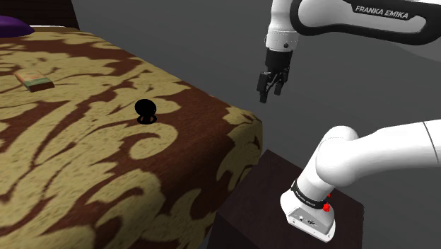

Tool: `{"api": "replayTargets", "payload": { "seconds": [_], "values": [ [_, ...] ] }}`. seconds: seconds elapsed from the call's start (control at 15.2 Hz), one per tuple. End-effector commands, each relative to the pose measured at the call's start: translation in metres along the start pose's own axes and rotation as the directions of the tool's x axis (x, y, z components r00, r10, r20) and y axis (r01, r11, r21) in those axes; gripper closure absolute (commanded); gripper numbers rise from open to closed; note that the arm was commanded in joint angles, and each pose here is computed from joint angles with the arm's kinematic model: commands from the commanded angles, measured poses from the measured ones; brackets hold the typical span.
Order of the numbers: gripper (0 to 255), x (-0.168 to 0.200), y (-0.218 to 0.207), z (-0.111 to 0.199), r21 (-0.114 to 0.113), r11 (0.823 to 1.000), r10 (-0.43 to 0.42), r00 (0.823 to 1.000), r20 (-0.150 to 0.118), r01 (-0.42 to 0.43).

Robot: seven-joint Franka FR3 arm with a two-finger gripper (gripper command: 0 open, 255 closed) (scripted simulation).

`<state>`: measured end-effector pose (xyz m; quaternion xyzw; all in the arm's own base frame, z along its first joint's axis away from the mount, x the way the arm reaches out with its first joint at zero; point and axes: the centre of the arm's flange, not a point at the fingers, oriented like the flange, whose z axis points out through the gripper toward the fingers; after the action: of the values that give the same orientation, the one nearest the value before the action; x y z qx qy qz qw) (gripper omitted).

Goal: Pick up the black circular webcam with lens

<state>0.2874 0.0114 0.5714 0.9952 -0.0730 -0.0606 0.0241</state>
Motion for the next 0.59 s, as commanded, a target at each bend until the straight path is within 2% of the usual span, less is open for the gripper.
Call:
{"api": "replayTargets", "payload": {
  "seconds": [0.0, 0.53],
  "values": [
    [0, 0.0, 0.0, 0.0, 0.0, 1.0, 0.0, 1.0, 0.0, 0.0],
    [0, 0.076, -0.07, 0.007, -0.004, 1.0, -0.008, 1.0, -0.022, 0.008]
  ]
}}
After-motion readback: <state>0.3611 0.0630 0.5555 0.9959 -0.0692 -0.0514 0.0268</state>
